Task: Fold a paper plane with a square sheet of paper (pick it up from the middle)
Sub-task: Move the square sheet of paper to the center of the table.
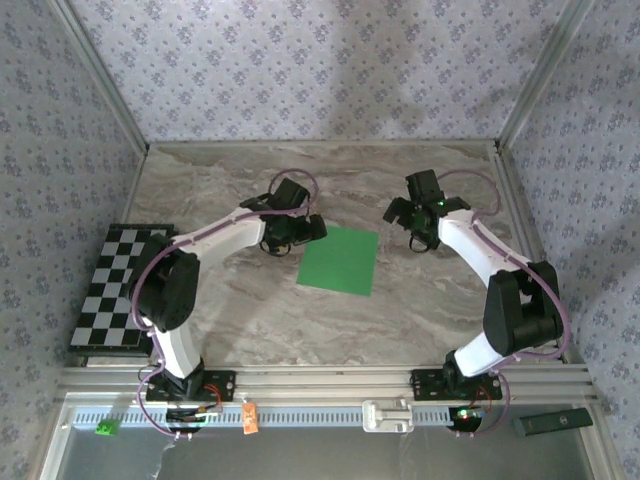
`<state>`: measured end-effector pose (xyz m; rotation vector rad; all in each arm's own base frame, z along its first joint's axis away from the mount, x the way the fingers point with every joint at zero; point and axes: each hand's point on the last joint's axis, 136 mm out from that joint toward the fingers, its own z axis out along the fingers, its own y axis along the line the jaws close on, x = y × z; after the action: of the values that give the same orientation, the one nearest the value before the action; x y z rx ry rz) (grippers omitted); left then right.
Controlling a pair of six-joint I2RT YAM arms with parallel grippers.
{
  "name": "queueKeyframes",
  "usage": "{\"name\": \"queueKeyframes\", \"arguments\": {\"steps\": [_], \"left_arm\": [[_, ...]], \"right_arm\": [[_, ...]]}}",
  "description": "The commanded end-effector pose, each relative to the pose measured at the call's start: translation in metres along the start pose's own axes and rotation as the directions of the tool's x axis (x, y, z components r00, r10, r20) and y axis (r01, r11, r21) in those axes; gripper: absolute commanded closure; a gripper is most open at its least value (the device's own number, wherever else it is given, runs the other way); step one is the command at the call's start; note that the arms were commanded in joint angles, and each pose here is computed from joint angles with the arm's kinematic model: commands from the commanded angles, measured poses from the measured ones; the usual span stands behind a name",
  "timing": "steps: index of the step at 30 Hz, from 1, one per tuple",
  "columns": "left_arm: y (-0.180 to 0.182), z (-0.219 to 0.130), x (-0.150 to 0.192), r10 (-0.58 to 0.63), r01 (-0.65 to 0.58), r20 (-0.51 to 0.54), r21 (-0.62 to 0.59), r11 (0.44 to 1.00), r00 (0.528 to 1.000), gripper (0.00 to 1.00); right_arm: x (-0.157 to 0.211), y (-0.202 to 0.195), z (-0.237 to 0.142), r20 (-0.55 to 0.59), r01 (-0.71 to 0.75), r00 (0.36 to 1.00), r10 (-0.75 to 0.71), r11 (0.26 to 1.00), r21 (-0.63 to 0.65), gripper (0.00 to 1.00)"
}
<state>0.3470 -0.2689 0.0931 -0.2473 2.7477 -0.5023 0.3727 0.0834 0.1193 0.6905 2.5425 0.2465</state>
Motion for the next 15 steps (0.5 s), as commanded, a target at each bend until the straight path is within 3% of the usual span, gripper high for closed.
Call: {"name": "queueKeyframes", "arguments": {"steps": [1, 9, 15], "left_arm": [[-0.014, 0.004, 0.011, 0.009, -0.009, -0.04, -0.003, 1.0, 0.999, 0.03], [-0.061, 0.018, 0.038, 0.013, 0.015, -0.154, 0.174, 0.985, 0.988, 0.11], [-0.065, 0.03, 0.056, 0.022, 0.018, -0.221, 0.174, 0.985, 0.975, 0.15]], "right_arm": [[-0.002, -0.001, -0.002, -0.014, 0.015, 1.0, -0.016, 0.999, -0.041, 0.0], [-0.01, -0.014, 0.002, -0.031, 0.023, 0.999, -0.026, 0.997, -0.074, 0.0], [-0.016, -0.025, 0.002, -0.027, 0.0, 1.0, -0.002, 0.997, -0.082, 0.0]]}}
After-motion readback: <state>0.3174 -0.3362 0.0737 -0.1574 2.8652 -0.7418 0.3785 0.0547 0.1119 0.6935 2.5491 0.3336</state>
